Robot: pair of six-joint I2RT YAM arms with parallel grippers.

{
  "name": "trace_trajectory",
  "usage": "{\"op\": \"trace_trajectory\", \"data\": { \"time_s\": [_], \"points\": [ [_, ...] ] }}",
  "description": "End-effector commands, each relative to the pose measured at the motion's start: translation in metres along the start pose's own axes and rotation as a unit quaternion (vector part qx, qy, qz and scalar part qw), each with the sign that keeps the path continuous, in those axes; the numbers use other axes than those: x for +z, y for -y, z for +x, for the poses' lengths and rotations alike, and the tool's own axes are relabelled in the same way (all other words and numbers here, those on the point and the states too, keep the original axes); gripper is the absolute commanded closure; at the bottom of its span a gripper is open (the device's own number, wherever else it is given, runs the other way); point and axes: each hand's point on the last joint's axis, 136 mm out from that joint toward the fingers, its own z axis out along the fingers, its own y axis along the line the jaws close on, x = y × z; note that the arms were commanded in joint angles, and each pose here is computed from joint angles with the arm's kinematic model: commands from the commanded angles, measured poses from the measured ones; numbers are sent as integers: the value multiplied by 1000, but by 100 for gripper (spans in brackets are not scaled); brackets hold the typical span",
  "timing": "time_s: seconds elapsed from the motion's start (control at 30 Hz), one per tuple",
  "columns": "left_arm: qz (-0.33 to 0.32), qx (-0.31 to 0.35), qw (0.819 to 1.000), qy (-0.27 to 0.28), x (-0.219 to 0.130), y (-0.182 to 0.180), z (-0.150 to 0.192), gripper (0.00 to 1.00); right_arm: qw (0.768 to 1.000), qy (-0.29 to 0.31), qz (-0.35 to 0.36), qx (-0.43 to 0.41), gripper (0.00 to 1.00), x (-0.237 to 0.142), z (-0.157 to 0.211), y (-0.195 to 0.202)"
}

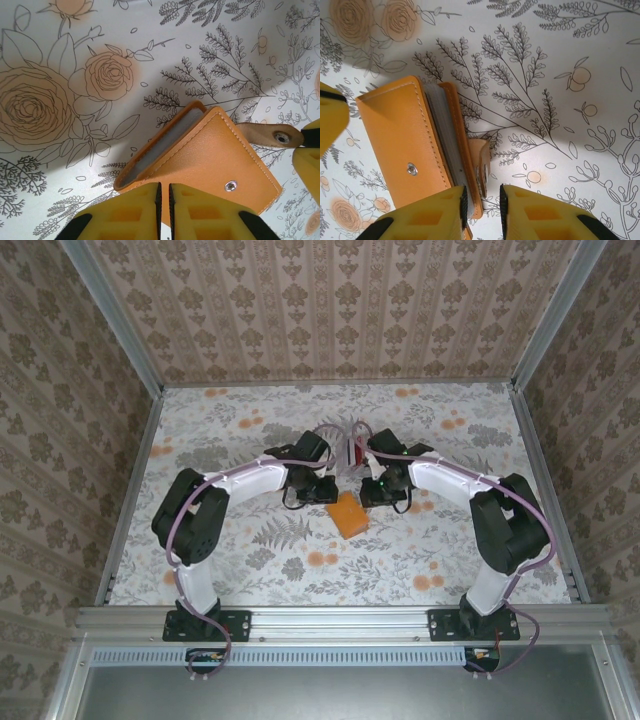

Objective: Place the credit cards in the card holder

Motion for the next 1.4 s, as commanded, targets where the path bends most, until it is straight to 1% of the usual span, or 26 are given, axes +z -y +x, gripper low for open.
{"op": "trace_trajectory", "data": {
  "time_s": [0.0, 0.2, 0.5, 0.7, 0.87, 1.07, 1.37],
  "points": [
    [1, -3, 1000, -15, 4, 4, 4, 85, 1000, 7, -10, -5, 75, -5, -9, -3],
    [0, -4, 1000, -21, 8, 4, 6, 85, 1000, -3, -14, -5, 76, 2, -7, -3],
    [0, -2, 1000, -27, 13, 6, 9, 85, 1000, 0, -20, -4, 79, 4, -13, -6],
    [-1, -2, 1000, -30, 16, 4, 10, 85, 1000, -2, -21, -7, 90, 3, -14, -7],
    [-2, -3, 999, -32, 19, 4, 10, 85, 1000, -3, -22, -10, 94, -1, -11, -7],
    [0, -6, 999, -36, 24, 3, 11, 85, 998, -4, -60, -13, 96, -6, -4, -23],
    [1, -5, 999, -39, 29, 6, 11, 85, 997, -31, -66, -30, 96, 12, 11, -36]
  ]
}}
